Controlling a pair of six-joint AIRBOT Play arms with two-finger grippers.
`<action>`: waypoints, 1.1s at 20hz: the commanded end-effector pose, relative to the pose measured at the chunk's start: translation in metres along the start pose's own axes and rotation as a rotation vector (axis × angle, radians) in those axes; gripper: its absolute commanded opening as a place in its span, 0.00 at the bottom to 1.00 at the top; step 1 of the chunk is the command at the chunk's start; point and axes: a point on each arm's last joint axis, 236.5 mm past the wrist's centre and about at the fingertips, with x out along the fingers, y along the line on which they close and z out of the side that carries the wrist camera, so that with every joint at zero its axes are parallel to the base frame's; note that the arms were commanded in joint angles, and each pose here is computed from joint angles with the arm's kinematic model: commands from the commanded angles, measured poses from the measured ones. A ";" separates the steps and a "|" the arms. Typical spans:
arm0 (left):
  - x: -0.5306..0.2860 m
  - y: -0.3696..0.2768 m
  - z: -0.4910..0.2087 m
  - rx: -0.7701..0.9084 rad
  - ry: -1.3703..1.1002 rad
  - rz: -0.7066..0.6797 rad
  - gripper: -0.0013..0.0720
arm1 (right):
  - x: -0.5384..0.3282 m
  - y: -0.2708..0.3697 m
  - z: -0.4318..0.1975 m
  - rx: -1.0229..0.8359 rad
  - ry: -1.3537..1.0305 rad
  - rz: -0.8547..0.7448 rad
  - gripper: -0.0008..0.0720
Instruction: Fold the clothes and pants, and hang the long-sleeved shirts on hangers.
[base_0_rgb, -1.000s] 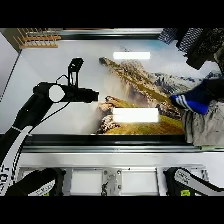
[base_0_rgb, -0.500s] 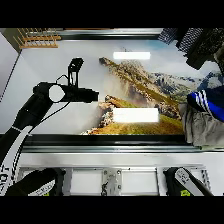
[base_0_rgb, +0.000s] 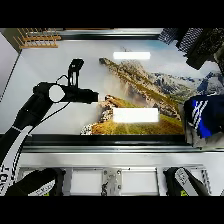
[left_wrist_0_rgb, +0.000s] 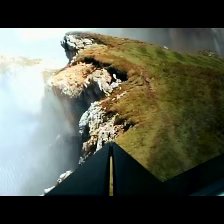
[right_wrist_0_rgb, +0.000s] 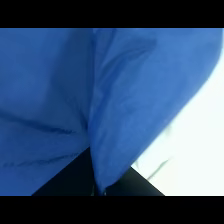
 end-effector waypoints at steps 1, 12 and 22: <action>0.000 0.000 -0.001 0.000 0.003 0.000 0.03 | 0.015 -0.016 -0.025 0.011 0.061 -0.061 0.02; 0.000 0.000 -0.001 0.001 0.003 0.000 0.03 | -0.017 -0.029 0.006 -0.131 -0.088 -0.133 0.86; -0.025 0.026 -0.001 -0.106 -0.103 0.028 0.03 | -0.127 0.264 -0.086 -0.700 -0.287 0.711 0.86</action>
